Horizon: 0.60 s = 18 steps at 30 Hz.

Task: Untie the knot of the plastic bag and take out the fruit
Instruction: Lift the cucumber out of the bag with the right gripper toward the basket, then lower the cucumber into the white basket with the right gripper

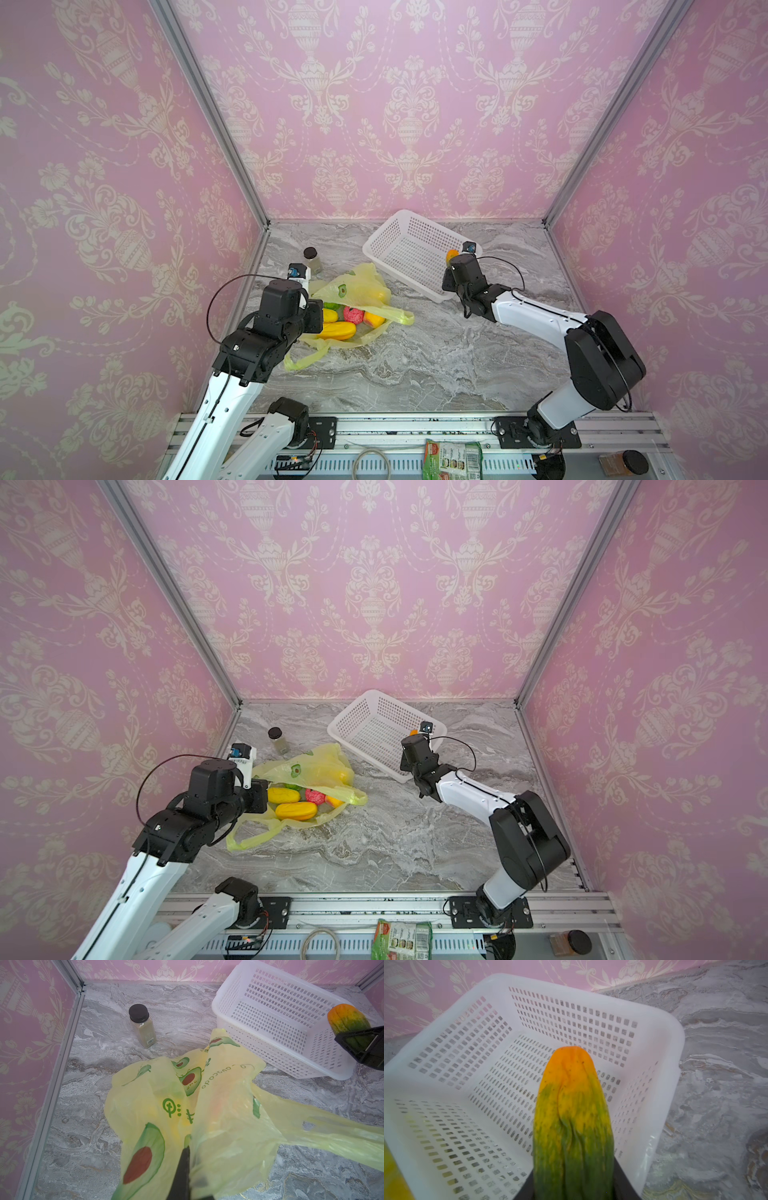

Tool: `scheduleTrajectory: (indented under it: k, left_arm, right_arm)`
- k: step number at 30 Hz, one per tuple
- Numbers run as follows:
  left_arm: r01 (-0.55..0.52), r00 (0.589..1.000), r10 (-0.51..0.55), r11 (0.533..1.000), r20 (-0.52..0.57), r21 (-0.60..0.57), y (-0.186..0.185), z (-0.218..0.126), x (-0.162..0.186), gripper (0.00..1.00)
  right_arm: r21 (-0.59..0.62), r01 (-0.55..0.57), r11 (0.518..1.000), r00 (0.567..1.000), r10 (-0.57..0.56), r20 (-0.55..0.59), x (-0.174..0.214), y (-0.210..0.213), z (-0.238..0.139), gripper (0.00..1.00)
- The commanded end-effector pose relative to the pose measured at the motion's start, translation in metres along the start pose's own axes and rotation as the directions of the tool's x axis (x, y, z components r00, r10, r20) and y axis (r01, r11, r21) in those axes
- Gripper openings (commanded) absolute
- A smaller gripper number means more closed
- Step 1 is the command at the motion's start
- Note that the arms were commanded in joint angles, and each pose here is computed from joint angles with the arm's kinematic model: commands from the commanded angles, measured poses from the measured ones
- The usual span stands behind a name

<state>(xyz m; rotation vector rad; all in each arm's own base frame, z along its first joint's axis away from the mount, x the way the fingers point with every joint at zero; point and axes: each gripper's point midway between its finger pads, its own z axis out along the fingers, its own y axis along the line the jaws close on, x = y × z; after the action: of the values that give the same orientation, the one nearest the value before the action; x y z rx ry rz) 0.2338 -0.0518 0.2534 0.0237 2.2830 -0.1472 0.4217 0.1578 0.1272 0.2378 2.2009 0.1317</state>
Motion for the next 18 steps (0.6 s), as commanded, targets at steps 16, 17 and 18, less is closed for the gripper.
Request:
scheduleTrajectory:
  k: [16,17,18]
  left_arm:
    - [0.005,1.000,-0.005,1.000,0.003,0.009,-0.001,-0.003,0.003,0.00]
    - [0.003,1.000,-0.003,1.000,0.001,0.012,-0.002,-0.003,0.003,0.00]
    - [0.002,1.000,-0.002,1.000,-0.004,0.016,-0.002,-0.002,0.004,0.00]
  right_arm:
    - [0.266,0.006,0.964,0.999,0.005,-0.042,0.012,-0.076,-0.002,0.02]
    - [0.277,0.000,0.961,0.999,0.012,-0.044,0.014,-0.083,-0.006,0.03]
    - [0.288,-0.006,0.958,0.999,0.020,-0.043,0.014,-0.090,-0.010,0.03]
